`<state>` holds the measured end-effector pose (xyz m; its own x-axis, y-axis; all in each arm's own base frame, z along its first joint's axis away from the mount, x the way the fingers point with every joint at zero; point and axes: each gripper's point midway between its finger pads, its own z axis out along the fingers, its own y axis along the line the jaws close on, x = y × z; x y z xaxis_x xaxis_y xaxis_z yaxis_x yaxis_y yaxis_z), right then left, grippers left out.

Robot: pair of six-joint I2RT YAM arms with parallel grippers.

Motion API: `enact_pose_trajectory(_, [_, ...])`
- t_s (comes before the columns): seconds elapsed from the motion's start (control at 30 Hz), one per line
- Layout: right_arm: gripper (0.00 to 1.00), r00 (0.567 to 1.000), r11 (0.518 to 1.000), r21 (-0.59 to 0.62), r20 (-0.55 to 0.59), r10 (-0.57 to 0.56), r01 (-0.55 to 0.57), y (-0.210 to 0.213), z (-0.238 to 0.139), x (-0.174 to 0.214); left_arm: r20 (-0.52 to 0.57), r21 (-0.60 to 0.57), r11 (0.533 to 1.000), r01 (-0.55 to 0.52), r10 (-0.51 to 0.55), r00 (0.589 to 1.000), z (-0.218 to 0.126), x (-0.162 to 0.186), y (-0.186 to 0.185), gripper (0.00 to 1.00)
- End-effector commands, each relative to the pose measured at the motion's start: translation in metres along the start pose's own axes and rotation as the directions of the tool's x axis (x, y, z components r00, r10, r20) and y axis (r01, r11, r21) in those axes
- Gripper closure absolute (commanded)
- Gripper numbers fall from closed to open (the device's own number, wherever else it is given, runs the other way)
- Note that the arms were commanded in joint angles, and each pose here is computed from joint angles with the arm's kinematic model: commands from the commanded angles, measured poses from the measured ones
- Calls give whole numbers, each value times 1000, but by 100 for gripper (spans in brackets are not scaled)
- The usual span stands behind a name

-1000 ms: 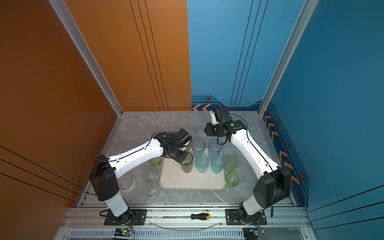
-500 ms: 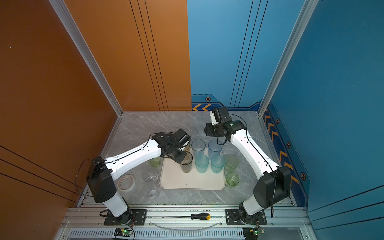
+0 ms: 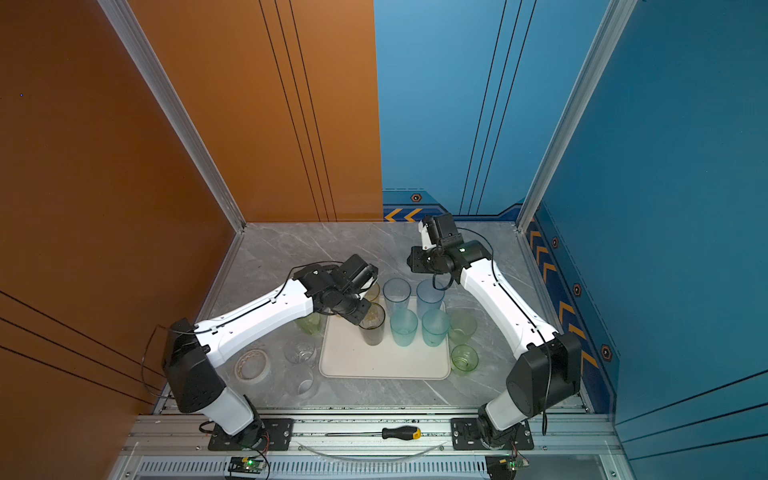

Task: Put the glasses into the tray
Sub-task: 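Lower the grey smoky glass onto the tray beside the yellow glasses and open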

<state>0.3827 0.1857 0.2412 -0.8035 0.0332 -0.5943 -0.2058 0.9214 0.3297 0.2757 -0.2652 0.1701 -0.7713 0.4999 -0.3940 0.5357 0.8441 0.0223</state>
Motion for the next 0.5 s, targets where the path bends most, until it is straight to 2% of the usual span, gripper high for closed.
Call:
enact_pose_trajectory(0.0, [65,1000,1000,-22,16,5,-5,8,-3,-6,35,27,1000,11,-12,999,-15,-6,-5,78])
enact_pose_trajectory(0.47, [65,1000,1000,-18,12,3,-3,8,-3,-3,114,-1,1000,3,-3,993,-38,-18,0,80])
